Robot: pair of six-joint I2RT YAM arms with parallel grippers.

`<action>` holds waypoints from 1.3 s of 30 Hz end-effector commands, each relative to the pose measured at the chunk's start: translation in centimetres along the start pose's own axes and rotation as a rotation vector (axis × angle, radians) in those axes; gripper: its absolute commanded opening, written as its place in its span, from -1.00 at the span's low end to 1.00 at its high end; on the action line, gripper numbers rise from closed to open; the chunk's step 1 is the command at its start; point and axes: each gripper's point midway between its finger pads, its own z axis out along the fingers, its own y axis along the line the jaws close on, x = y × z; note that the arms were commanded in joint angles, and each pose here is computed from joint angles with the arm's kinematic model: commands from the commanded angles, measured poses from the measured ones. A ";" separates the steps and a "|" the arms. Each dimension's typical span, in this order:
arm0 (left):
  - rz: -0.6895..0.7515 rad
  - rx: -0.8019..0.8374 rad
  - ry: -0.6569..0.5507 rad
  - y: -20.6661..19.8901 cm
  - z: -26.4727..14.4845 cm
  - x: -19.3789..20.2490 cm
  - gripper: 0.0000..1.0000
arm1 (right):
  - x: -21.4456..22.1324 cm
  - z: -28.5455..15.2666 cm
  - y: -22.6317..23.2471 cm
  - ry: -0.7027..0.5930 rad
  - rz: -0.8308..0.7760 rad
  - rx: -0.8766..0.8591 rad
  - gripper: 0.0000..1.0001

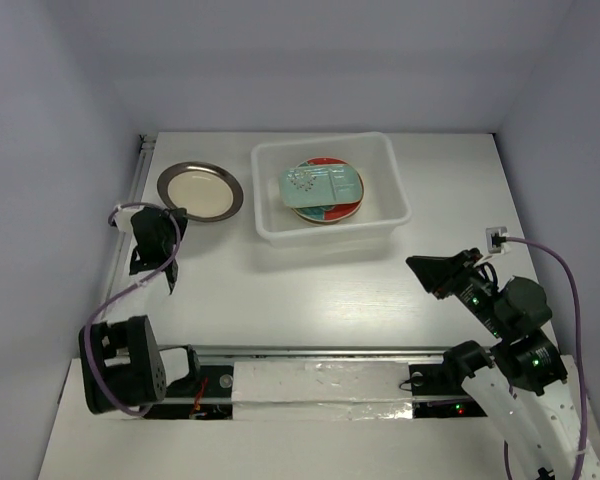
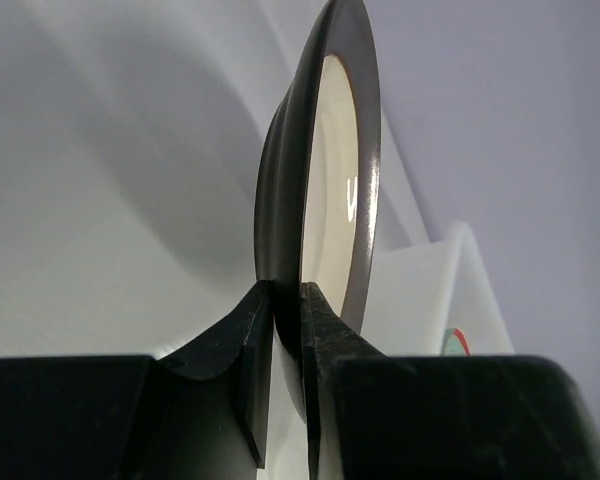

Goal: Place the plates into the plastic bin on the countertop

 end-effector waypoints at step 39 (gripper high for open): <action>0.075 0.746 0.418 -28.4 -6.2 17.8 -1.00 | 1.5 1.1 -1.9 0.017 0.026 0.038 -1.00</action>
